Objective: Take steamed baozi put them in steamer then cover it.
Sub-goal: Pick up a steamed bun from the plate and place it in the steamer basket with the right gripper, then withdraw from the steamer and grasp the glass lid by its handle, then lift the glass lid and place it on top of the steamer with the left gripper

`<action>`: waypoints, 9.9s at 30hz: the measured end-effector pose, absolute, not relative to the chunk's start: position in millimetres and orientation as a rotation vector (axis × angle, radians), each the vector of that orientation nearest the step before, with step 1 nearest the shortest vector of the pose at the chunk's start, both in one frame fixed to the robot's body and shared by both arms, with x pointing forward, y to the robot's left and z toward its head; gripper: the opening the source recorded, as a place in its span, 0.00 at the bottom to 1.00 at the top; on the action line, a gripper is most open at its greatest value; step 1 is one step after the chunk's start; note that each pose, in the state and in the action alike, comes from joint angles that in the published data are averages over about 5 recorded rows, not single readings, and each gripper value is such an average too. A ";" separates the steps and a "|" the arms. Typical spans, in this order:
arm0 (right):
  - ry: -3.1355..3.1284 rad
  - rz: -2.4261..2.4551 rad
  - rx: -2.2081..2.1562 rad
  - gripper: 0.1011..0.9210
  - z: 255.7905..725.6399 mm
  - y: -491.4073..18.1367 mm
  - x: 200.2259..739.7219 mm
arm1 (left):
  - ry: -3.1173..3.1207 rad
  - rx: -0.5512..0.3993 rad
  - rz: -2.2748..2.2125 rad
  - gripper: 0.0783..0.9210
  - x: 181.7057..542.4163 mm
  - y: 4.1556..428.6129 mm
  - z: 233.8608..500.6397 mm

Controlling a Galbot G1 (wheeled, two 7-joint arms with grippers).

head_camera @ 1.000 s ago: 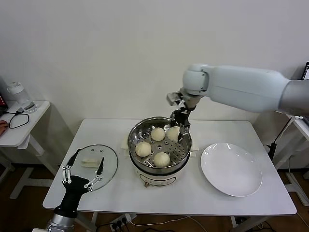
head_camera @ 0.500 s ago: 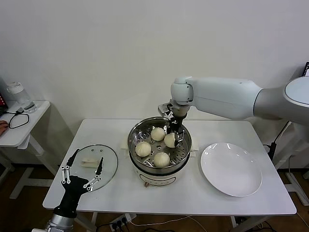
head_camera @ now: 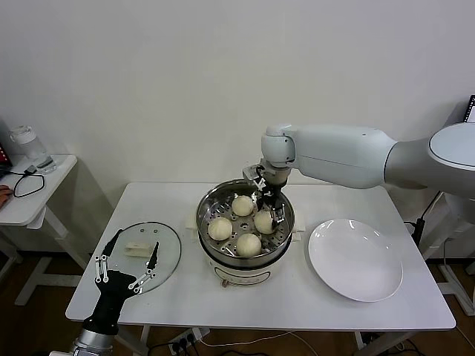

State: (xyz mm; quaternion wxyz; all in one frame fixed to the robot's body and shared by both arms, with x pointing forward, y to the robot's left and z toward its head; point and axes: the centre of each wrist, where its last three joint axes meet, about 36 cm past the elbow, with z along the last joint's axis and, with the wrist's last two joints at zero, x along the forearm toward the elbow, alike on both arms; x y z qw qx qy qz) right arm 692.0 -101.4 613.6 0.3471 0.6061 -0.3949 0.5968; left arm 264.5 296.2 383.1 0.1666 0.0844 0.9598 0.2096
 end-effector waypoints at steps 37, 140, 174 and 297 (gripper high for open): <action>-3.182 1.076 0.830 0.88 555.9 -269.2 593.6 | 2.554 -0.004 1.200 0.88 304.7 326.1 384.6; -3.249 0.197 -0.396 0.88 277.3 -317.2 342.4 | 2.185 0.145 2.176 0.18 405.4 387.7 218.5; -3.242 0.219 -0.406 0.88 274.1 -323.1 347.1 | 2.087 -0.317 1.945 0.13 392.5 330.5 435.1; -3.220 0.221 -0.441 0.88 266.7 -318.7 360.9 | 2.121 0.232 2.129 0.39 428.1 46.5 428.0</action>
